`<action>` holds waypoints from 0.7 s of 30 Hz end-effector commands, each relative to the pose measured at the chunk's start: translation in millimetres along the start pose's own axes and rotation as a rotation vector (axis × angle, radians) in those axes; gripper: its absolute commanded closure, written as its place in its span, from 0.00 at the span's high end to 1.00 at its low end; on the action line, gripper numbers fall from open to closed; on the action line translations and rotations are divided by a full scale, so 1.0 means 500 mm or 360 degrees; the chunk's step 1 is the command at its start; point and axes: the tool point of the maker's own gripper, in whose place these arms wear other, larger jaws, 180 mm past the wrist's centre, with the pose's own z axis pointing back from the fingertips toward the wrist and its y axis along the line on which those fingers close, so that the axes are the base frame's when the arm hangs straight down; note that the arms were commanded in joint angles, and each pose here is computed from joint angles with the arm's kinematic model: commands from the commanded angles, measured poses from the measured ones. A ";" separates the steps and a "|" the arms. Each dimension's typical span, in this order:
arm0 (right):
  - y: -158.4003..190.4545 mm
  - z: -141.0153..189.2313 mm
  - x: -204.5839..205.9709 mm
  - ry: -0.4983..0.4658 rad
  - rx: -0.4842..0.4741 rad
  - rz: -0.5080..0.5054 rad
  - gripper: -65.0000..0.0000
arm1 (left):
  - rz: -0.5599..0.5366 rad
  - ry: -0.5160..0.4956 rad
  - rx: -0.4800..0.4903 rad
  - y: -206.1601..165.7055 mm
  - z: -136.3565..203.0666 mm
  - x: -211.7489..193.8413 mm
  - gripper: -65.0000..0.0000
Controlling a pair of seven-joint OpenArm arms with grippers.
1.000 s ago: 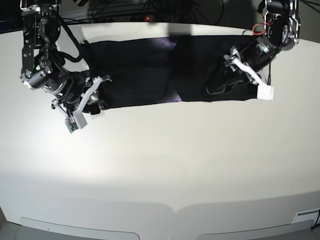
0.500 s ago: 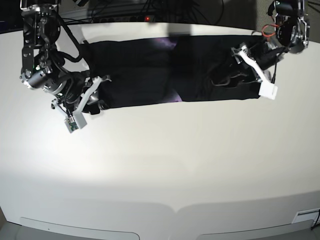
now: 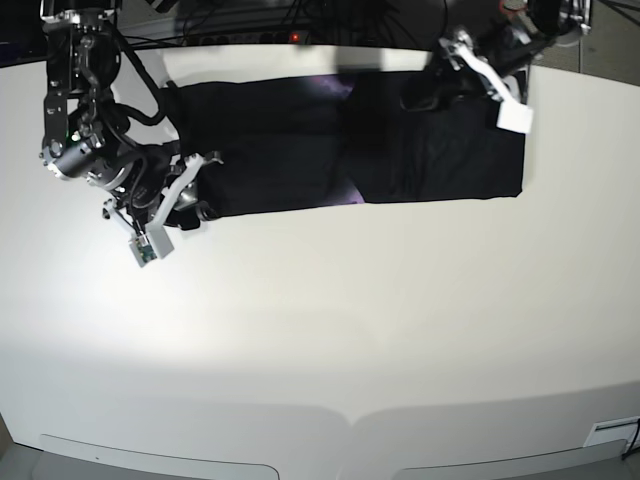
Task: Fold the T-shirt properly
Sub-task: 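Grasp the strip end with the left gripper and fold it toward the right gripper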
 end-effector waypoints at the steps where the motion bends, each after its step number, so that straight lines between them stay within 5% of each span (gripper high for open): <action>1: -0.006 0.008 0.029 -0.0073 -0.0009 0.0025 0.32 | -0.0015 -0.0037 -0.0086 -0.030 -0.010 0.011 0.42; 6: -0.006 0.008 0.029 -0.0074 -0.0010 0.0026 0.32 | -0.0032 0.0079 -0.0286 -0.101 -0.067 -0.024 0.42; 12: -0.012 0.009 0.003 0.0048 -0.0022 0.0022 0.32 | -0.0125 -0.0050 -0.0395 -0.140 -0.044 0.059 0.42; 21: -0.047 0.053 -0.061 0.0386 0.0000 -0.0014 0.32 | -0.0542 -0.0337 0.0017 -0.069 0.084 0.229 0.42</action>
